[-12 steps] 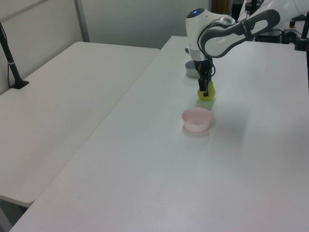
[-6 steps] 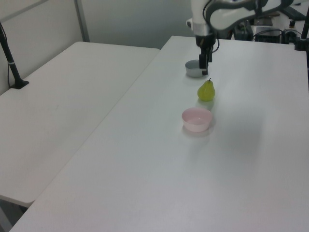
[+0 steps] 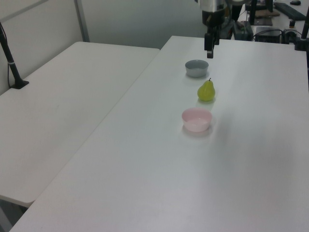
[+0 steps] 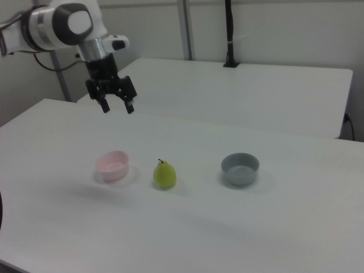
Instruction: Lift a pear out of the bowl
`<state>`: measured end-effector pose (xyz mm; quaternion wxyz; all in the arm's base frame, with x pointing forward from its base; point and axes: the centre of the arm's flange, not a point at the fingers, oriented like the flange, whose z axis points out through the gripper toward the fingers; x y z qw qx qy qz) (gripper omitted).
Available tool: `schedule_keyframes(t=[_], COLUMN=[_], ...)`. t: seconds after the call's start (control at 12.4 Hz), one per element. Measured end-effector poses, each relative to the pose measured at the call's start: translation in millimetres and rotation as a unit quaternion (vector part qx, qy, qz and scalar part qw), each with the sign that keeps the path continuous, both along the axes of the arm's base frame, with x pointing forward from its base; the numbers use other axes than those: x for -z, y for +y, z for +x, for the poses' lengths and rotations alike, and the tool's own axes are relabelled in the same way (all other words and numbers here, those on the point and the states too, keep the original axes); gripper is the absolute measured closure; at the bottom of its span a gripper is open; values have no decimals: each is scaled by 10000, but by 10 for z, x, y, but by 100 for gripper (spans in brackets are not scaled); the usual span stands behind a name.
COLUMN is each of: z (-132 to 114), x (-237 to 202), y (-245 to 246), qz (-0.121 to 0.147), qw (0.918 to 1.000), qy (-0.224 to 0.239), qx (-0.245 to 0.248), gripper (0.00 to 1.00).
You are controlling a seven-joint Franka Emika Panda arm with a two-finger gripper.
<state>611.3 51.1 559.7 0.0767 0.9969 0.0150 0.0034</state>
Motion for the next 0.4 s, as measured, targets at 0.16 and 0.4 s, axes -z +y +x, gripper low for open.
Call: schedule_keyframes(t=[0.16, 0.4], z=[-103, -239], x=[-186, -316], y=[119, 123], qz=[243, 341], qw=[9996, 9993], qy=[-113, -5], qx=[87, 129], gripper=[0, 0])
